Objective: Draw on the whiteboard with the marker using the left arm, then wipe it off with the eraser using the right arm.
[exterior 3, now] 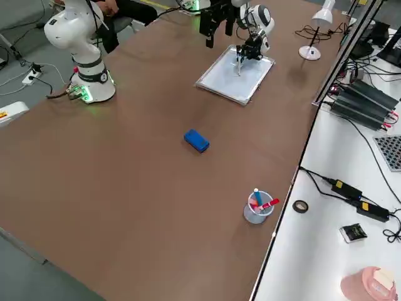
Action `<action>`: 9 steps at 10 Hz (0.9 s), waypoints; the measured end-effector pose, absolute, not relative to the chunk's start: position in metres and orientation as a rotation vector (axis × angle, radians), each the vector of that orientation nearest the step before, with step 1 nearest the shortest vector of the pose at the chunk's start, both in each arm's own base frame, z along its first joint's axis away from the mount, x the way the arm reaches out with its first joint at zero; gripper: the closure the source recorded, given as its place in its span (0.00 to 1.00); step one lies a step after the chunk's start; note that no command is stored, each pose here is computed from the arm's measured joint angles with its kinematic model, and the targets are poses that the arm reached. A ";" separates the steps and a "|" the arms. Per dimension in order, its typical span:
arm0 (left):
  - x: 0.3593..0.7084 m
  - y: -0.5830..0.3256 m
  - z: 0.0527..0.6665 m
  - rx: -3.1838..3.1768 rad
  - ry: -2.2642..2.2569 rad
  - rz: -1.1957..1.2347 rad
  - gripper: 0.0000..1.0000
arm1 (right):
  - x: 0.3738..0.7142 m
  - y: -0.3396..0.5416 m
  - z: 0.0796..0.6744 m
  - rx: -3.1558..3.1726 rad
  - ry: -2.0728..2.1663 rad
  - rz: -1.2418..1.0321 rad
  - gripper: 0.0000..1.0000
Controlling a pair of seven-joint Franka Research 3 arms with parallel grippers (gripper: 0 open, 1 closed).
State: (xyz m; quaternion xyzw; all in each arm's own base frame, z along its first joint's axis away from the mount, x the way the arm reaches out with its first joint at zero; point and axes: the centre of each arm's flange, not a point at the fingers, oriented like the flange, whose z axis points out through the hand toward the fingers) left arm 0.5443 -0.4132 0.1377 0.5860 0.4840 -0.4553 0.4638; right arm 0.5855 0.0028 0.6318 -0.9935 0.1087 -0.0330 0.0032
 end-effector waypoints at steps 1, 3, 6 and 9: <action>0.540 -0.411 0.139 1.447 1.195 -1.122 0.83 | 0.586 0.003 0.632 -3.115 0.341 -0.104 0.00; 0.536 -0.401 0.141 1.469 1.203 -1.120 0.83 | 0.586 0.002 0.632 -3.115 0.343 -0.104 0.00; 0.538 -0.386 0.146 1.513 1.199 -1.114 0.83 | 0.586 0.002 0.632 -3.115 0.344 -0.104 0.00; 0.546 -0.379 0.148 1.529 1.197 -1.098 0.83 | 0.586 0.001 0.632 -3.114 0.345 -0.104 0.00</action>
